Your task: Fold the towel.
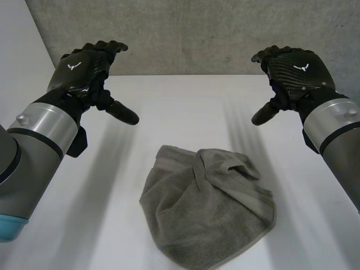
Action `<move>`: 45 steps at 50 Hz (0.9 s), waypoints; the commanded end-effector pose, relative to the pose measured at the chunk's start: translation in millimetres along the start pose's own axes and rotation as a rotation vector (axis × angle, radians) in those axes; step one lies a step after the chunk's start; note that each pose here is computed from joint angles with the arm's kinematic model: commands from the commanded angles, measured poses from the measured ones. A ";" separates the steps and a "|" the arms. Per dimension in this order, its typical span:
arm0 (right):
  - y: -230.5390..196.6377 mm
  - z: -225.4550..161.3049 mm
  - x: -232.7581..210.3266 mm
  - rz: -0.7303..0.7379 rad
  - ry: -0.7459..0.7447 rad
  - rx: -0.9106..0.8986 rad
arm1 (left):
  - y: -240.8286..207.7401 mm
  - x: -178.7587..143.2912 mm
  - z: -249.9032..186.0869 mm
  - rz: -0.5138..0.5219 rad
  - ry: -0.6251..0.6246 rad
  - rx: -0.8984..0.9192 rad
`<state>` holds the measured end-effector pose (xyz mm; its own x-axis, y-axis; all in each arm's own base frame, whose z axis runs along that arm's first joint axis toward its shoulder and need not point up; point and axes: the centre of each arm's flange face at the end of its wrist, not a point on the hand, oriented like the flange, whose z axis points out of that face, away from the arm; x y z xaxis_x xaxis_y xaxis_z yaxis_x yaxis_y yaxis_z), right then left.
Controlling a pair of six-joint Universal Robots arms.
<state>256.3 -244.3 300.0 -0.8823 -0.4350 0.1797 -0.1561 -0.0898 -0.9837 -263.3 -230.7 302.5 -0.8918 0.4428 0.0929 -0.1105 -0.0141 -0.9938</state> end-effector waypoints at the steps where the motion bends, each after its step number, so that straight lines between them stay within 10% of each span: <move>1: -2.7 1.9 -1.9 -0.060 -0.061 -0.006 | 5.2 5.4 -2.4 0.000 0.024 -0.028; 18: 88.0 -13.3 -38.6 -0.318 -0.401 -0.228 | 121.2 57.3 -32.8 0.342 0.252 -0.432; 35: 123.9 -11.6 -54.9 -0.486 -0.496 -0.123 | 164.5 62.6 -22.1 0.361 0.277 -0.514; 45: 82.9 -11.0 -45.2 -0.340 -0.423 -0.062 | 128.3 55.8 -11.1 0.315 0.226 -0.419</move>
<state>280.2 -224.5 177.7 -0.4409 -0.7285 0.5243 -0.5222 -0.2670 -0.8100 -328.1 -190.4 148.4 -0.6935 0.6923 -0.1994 0.4408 0.1889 -0.8775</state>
